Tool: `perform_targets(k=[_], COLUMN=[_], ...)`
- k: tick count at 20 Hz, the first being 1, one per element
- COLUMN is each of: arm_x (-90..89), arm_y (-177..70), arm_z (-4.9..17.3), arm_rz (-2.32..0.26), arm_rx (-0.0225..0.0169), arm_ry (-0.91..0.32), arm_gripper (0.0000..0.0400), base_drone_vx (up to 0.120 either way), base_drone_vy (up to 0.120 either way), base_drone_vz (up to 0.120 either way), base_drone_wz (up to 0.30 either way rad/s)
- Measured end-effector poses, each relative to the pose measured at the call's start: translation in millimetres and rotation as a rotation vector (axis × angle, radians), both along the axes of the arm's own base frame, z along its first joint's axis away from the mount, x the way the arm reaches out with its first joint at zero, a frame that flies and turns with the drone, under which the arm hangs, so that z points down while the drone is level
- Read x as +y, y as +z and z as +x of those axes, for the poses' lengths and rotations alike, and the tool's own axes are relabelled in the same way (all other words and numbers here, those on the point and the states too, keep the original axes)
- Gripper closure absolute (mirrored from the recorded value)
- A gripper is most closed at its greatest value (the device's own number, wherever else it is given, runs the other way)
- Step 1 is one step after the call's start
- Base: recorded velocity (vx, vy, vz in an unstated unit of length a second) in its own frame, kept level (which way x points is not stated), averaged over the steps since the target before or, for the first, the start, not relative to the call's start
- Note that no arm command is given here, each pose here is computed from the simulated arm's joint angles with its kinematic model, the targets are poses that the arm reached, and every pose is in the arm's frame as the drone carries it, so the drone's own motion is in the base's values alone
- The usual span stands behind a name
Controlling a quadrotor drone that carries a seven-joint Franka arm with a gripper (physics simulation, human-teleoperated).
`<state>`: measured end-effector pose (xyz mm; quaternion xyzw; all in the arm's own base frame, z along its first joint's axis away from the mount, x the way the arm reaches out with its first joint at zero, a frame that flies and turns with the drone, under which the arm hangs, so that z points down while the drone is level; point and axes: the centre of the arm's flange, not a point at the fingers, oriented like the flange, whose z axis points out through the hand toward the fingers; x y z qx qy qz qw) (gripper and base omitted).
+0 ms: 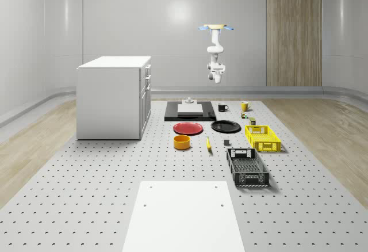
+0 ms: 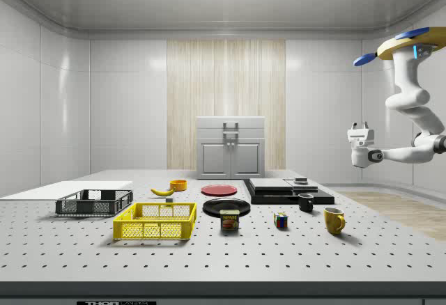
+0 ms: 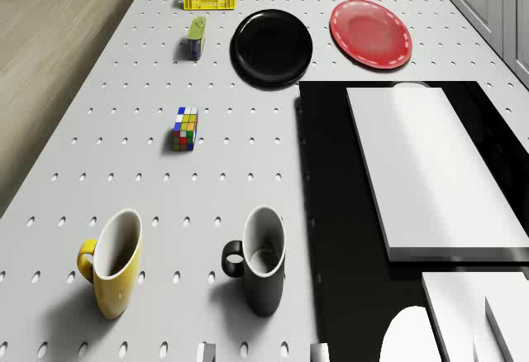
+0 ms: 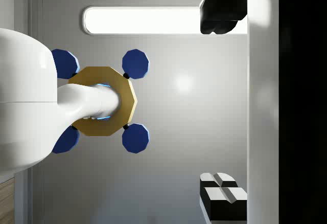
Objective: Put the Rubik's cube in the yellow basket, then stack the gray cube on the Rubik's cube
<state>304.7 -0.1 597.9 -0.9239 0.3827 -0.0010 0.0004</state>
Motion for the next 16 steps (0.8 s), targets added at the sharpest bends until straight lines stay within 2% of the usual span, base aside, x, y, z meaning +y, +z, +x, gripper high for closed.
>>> perform_targets(k=[2,5,7,11,16], arm_x=[-0.1,-0.1,-0.1,0.0,0.0], arm_y=[15,37,50,71,85], arm_z=[-2.6,-3.7,-3.3,-1.8,-0.7], arm_rz=[0.0,0.0,0.0,0.0,0.0], arm_rx=[-0.0016,-0.004,-0.0055,-0.0086,-0.0125], arm_ry=[0.0,0.0,0.0,0.0,0.0], arm_gripper=[0.0,0.0,0.0,0.0,0.0], base_drone_vx=[0.0,0.0,0.0,0.12,0.12], base_drone_vy=[0.0,0.0,0.0,0.12,0.12], base_drone_vz=[0.0,0.0,0.0,0.0,0.0], base_drone_wz=[0.0,0.0,0.0,0.0,0.0])
